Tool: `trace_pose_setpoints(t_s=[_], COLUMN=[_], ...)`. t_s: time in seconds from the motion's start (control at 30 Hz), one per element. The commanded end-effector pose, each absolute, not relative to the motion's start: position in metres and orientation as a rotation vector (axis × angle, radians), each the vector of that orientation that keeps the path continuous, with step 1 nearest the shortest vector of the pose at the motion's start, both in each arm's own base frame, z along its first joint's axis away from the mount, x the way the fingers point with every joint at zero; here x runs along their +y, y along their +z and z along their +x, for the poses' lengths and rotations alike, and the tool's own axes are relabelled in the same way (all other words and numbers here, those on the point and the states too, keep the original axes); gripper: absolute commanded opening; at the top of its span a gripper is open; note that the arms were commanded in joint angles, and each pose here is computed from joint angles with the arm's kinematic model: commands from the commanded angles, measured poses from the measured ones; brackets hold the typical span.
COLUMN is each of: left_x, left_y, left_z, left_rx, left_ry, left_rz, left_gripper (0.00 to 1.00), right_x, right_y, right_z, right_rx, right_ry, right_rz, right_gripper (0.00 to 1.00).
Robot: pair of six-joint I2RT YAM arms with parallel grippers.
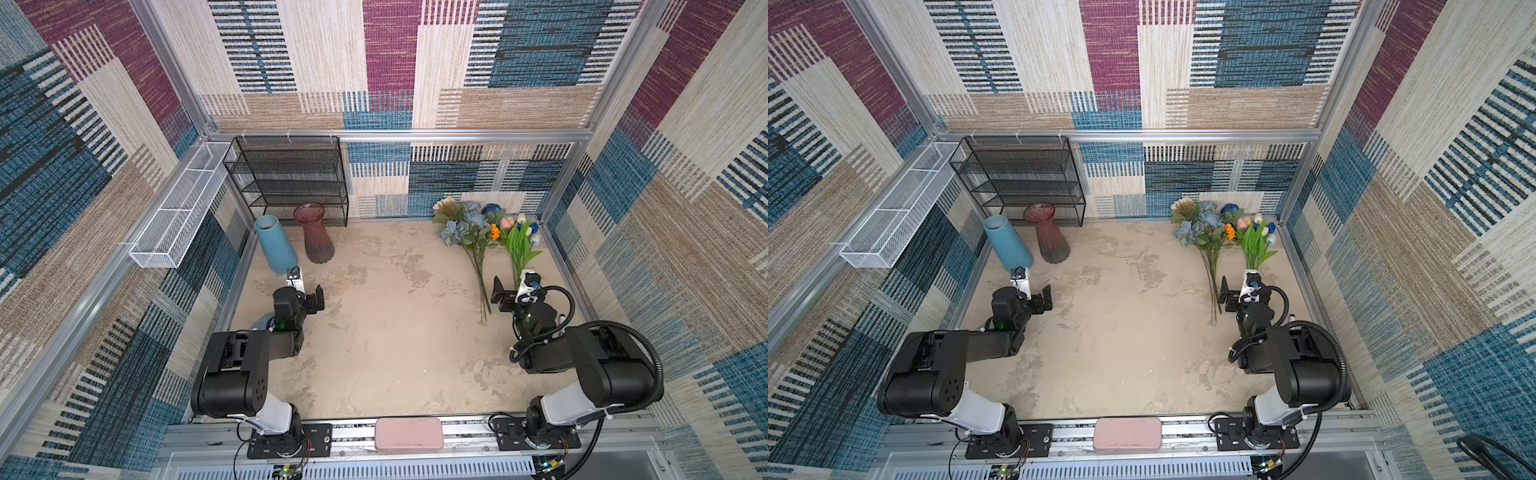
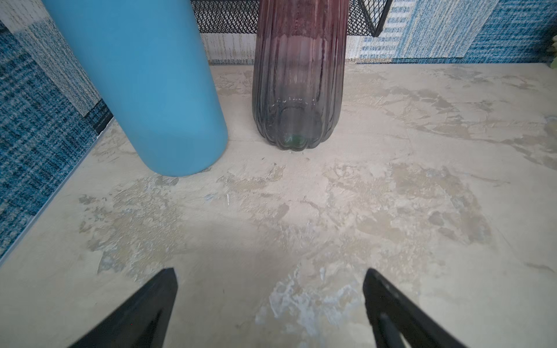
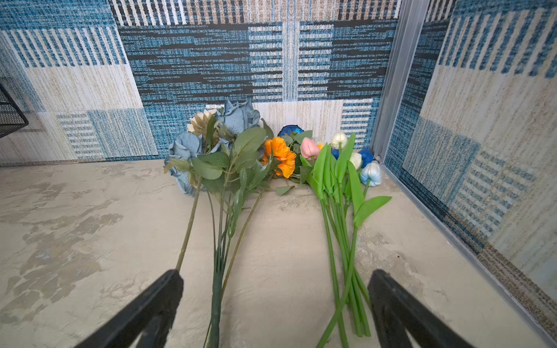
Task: Arrange flowers in a vase
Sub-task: Pick up the vase from the top-left of the table.
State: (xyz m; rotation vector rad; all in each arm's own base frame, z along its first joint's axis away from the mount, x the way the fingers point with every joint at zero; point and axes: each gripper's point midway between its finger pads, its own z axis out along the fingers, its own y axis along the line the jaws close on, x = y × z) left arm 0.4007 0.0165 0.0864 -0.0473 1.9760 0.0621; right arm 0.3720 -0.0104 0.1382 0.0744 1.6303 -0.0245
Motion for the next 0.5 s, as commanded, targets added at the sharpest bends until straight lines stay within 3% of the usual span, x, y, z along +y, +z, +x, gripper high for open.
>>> trace_pose_setpoints(t_s=[0.0, 0.47], left_x=[0.0154, 0.0158], left_y=[0.0927, 0.0932], left_z=[0.4044, 0.4048], left_rx=[1.953, 1.953], left_ry=[0.053, 0.049], left_rz=[-0.041, -0.043], left_gripper=[0.99, 0.99], right_x=[-0.0107, -0.0108], right_y=[0.1443, 0.1447], right_z=[0.3735, 0.3734], right_rx=[1.608, 1.607], right_ry=[-0.021, -0.021], right_rz=[0.080, 0.081], right_gripper=[1.00, 1.00])
